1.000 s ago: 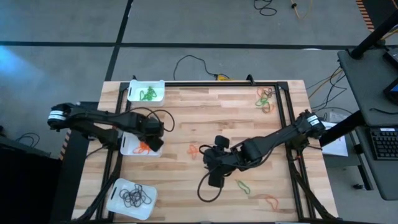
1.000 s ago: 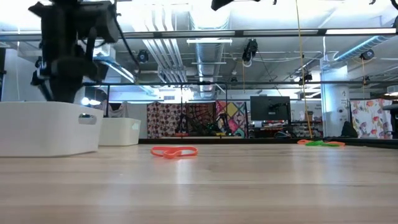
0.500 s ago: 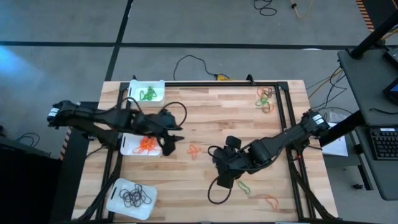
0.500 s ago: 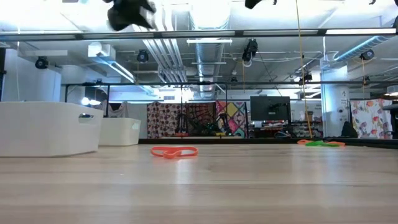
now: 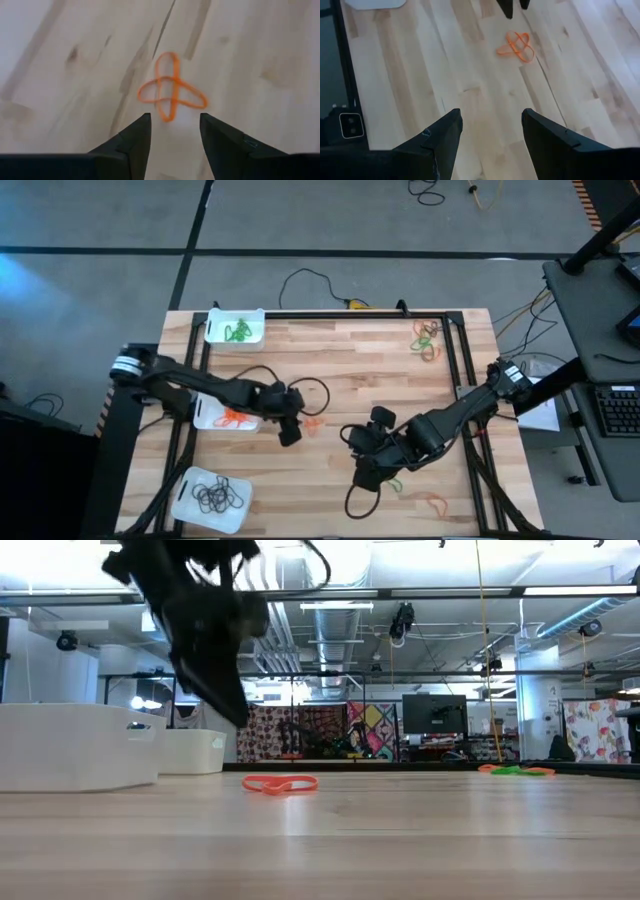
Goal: Sort rubber bands into baskets
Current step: Put the orange rubber band into the middle white bin
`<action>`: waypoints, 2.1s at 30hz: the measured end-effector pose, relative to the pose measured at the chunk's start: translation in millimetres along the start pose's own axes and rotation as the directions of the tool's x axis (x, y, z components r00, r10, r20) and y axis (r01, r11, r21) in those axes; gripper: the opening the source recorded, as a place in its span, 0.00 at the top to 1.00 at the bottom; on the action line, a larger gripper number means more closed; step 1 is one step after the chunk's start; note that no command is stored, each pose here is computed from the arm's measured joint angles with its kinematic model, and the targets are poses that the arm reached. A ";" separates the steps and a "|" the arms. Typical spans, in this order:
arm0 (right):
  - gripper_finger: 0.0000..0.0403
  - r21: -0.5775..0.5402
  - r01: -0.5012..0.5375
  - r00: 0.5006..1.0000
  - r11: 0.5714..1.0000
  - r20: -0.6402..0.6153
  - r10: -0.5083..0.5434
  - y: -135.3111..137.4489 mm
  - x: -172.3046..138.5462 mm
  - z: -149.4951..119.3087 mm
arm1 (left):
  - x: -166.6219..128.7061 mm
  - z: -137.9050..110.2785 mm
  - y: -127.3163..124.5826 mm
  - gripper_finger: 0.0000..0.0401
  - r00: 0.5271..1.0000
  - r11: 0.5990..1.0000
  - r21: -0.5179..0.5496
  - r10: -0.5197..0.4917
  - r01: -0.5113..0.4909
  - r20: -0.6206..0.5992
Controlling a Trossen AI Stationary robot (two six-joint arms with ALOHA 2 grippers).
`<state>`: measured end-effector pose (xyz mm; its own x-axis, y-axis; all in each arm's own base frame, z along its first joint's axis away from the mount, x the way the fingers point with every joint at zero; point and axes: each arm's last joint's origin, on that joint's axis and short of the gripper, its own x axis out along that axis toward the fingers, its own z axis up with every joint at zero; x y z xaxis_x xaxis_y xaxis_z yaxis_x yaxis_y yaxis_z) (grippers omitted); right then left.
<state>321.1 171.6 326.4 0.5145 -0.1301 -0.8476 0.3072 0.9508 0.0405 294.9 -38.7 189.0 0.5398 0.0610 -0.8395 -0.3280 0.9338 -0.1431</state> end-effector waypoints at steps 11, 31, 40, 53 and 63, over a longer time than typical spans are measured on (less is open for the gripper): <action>0.50 0.044 0.009 1.000 0.999 0.009 -0.009 -0.3 0.0 0.3 | 51.7 -12.2 1.3 0.68 0.998 0.999 -0.002 0.039 -0.039 -0.051; 0.50 0.053 0.011 1.000 0.999 0.013 -0.011 0.1 1.1 -0.7 | 32.7 33.2 18.8 1.00 0.977 0.979 -0.004 0.201 -0.201 0.072; 0.50 0.073 -0.001 1.000 0.997 0.023 -0.001 1.1 1.2 0.3 | -23.3 79.7 5.7 1.00 0.964 0.978 0.069 0.181 -0.198 0.193; 0.50 0.059 0.021 0.999 0.998 0.037 -0.023 0.2 1.5 0.3 | 34.5 24.5 11.4 1.00 0.988 0.987 0.063 0.148 -0.150 0.047; 0.50 -0.049 0.073 0.991 0.996 0.114 -0.067 2.6 14.4 0.2 | 49.4 12.5 11.8 1.00 0.999 0.998 0.059 0.029 -0.026 -0.041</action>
<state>329.5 172.1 314.4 0.5811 -0.2246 -0.7823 0.3040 0.9515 -0.0473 327.4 -20.3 152.4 0.4976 0.0733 -0.8643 -0.2962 0.9509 -0.0898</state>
